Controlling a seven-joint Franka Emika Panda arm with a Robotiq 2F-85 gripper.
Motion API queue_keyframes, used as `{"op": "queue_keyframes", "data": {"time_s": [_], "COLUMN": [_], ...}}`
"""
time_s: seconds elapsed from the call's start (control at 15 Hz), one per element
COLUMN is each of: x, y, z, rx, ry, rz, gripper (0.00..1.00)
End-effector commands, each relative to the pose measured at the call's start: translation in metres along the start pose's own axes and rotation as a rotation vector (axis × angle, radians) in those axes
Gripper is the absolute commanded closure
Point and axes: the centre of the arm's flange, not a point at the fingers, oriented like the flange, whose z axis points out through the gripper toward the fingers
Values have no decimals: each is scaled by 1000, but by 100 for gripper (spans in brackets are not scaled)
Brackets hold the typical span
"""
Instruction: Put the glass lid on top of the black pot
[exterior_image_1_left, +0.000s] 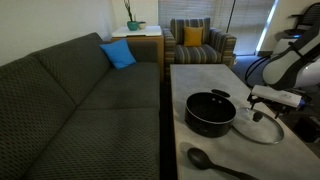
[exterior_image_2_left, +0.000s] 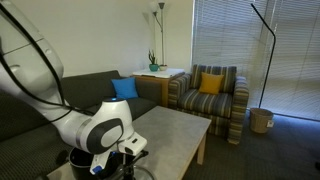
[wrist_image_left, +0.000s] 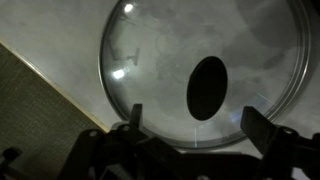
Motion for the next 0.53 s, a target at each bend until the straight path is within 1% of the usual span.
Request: {"op": "queue_keyframes", "data": {"time_s": [0.0, 0.27, 0.47], "x": [19, 23, 18], "y": [-15, -14, -15], "z": [29, 47, 42], "rx": [25, 31, 36], "ry": [-46, -83, -97], "rz": [-29, -16, -9], "gripper": [0, 0, 0]}}
